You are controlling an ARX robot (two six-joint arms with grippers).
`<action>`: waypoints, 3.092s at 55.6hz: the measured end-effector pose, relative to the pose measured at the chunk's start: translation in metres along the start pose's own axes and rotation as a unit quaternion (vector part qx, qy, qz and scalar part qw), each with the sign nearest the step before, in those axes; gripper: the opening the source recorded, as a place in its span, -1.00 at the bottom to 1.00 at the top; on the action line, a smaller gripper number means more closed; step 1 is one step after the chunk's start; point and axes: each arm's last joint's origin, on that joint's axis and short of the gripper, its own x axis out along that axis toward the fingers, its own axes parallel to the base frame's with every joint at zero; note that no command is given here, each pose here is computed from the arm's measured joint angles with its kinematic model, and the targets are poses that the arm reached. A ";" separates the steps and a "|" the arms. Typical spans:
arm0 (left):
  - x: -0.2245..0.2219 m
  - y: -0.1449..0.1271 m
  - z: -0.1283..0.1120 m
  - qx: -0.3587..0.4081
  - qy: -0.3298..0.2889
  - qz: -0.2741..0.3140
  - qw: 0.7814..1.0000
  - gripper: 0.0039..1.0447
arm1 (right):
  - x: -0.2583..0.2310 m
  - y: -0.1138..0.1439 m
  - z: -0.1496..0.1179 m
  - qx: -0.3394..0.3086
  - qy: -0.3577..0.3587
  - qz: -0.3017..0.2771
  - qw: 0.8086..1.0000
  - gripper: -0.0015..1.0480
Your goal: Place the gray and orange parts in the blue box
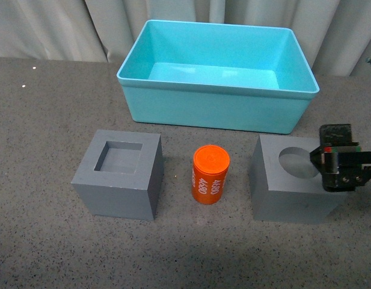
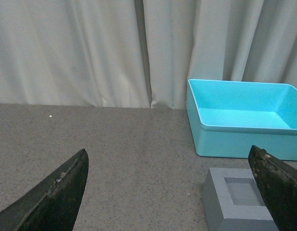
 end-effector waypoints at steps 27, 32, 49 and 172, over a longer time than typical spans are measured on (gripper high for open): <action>0.000 0.000 0.000 0.000 0.000 0.000 1.000 0.88 | 0.027 0.016 0.002 0.034 0.042 -0.009 0.998 -0.23; 0.000 0.000 0.000 0.000 0.000 0.000 1.000 0.88 | 0.027 0.016 0.002 0.038 0.041 -0.016 0.998 -0.53; 0.000 0.000 0.000 0.000 0.000 0.000 1.000 0.88 | 0.012 0.010 0.005 0.043 0.034 -0.014 0.998 -0.66; 0.000 0.000 0.000 0.000 0.000 0.000 1.000 0.88 | -0.049 0.007 0.067 -0.021 -0.216 -0.013 0.976 0.81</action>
